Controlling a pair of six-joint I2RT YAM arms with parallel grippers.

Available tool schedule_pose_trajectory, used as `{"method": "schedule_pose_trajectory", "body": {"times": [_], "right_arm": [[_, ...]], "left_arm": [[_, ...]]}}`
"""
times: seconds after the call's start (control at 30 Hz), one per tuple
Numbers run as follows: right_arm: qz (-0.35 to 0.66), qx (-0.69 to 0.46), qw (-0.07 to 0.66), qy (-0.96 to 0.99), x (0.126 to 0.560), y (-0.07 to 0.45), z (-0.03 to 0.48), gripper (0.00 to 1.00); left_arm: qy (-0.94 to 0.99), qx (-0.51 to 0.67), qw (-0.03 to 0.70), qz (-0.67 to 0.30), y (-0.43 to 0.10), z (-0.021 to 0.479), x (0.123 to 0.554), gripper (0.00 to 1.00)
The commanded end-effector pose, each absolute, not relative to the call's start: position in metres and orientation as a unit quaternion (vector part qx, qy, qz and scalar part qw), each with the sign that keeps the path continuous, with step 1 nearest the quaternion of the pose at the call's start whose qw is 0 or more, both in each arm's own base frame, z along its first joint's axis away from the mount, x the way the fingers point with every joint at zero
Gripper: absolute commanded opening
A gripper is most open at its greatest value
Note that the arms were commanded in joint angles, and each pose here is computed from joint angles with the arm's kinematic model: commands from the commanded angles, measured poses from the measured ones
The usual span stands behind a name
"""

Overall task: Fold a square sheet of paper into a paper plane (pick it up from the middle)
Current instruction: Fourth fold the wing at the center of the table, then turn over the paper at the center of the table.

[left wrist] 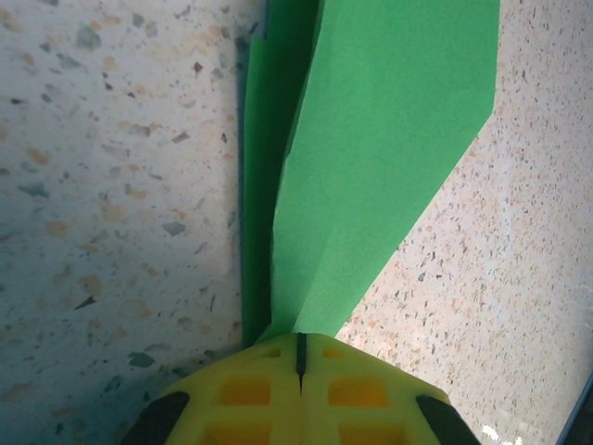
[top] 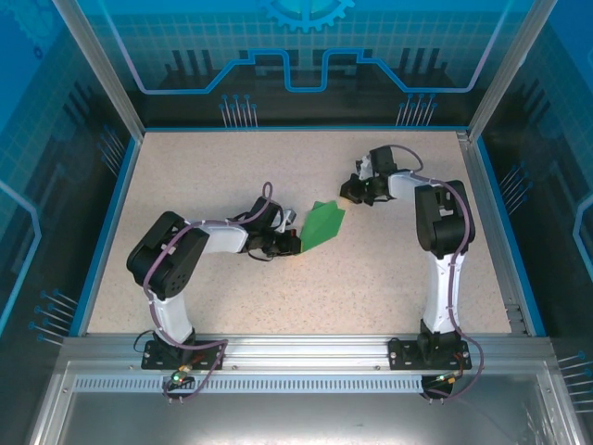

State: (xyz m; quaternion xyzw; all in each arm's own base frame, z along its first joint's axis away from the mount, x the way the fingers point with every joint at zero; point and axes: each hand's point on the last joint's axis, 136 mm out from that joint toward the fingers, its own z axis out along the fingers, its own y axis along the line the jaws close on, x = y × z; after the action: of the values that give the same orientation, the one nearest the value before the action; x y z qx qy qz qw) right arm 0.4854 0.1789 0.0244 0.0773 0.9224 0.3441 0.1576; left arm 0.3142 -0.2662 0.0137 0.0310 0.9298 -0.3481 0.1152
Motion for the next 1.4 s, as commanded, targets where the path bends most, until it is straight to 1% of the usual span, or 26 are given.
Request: {"method": "schedule_pose_trajectory", "body": {"times": [0.0,0.13,0.3,0.43,0.57,0.6,0.7,0.8,0.97,1.1,1.37], "right_arm": [[0.353,0.052,0.178,0.917,0.483,0.182,0.06,0.02],[0.366,0.04,0.185,0.911,0.465,0.186,0.078,0.07],[0.397,0.036,0.17,0.901,0.424,0.201,0.083,0.17],[0.407,0.03,0.155,0.9,0.398,0.216,0.078,0.22],[0.418,0.032,0.139,0.897,0.382,0.229,0.068,0.3],[0.417,0.03,0.135,0.898,0.38,0.232,0.065,0.32],[0.42,0.031,0.122,0.899,0.376,0.24,0.056,0.34],[0.416,0.026,0.117,0.902,0.375,0.244,0.05,0.36],[0.412,0.03,0.1,0.905,0.376,0.246,0.035,0.38],[0.411,0.027,0.098,0.906,0.377,0.249,0.032,0.4],[0.421,0.033,0.094,0.902,0.387,0.257,0.028,0.41]], "left_arm": [[0.951,0.009,0.042,-0.308,-0.249,-0.009,0.284,0.0],[0.943,0.015,0.056,-0.329,-0.261,0.013,0.295,0.0],[0.937,0.028,0.083,-0.338,-0.269,0.044,0.31,0.0],[0.936,0.037,0.106,-0.333,-0.271,0.061,0.323,0.08],[0.941,0.046,0.119,-0.315,-0.272,0.066,0.339,0.18],[0.941,0.046,0.12,-0.312,-0.273,0.065,0.343,0.18],[0.946,0.054,0.121,-0.295,-0.272,0.057,0.352,0.18],[0.949,0.06,0.14,-0.275,-0.266,0.052,0.36,0.18],[0.95,0.065,0.134,-0.275,-0.266,0.043,0.368,0.18],[0.948,0.07,0.133,-0.279,-0.268,0.038,0.371,0.19],[0.955,0.061,0.124,-0.264,-0.258,0.023,0.374,0.17]]}}
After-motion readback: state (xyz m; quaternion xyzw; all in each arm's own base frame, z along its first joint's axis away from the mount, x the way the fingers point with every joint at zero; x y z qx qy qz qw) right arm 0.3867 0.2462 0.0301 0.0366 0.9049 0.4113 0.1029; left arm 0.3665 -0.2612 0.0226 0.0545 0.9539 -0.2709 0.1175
